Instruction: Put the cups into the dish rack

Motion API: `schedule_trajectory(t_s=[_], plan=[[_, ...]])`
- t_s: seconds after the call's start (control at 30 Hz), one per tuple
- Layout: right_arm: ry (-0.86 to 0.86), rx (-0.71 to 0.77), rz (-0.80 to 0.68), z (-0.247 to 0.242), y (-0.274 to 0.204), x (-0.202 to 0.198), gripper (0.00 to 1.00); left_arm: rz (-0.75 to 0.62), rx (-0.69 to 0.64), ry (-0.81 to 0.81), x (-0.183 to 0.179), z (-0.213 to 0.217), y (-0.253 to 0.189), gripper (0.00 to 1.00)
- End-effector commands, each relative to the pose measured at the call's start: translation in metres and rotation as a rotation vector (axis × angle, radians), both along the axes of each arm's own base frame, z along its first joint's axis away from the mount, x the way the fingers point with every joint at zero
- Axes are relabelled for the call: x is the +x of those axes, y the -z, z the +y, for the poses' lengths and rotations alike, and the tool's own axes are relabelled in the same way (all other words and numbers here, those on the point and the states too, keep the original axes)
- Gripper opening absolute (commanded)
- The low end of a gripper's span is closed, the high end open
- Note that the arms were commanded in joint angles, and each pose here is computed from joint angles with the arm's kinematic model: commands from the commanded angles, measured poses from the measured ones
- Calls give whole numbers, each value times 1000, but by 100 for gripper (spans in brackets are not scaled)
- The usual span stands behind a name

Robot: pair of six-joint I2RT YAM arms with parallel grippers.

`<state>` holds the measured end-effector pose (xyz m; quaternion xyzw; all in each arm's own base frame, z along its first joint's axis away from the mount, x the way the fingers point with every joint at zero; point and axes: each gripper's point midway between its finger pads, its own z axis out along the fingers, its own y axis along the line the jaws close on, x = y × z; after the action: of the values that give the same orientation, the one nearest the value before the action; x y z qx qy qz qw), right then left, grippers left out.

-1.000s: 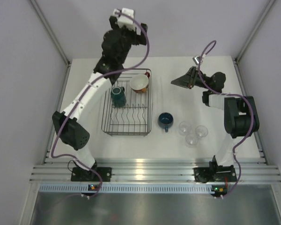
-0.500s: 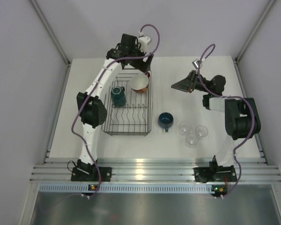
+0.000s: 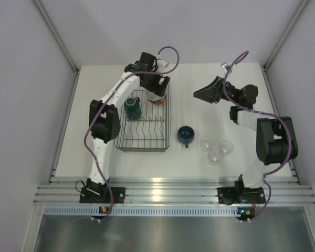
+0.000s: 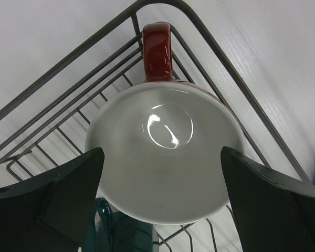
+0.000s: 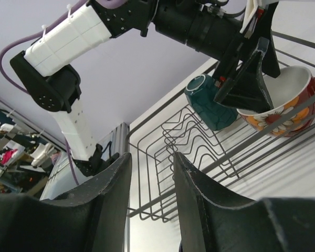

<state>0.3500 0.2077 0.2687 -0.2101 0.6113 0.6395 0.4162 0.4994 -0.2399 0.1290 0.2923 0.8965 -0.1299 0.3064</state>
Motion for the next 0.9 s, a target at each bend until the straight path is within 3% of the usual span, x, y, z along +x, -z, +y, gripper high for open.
schedule_trajectory(t_s=[0.0, 0.37, 0.87], plan=[[-8, 0, -111, 3, -9, -6, 38, -110, -27, -29, 9, 4, -38, 99], [-16, 5, -81, 4, 0, 0, 39, -268, -81, -53, 6, 10, -94, 99], [-25, 4, -93, 5, -2, -6, 39, -130, -78, -118, 27, 41, -27, 99]])
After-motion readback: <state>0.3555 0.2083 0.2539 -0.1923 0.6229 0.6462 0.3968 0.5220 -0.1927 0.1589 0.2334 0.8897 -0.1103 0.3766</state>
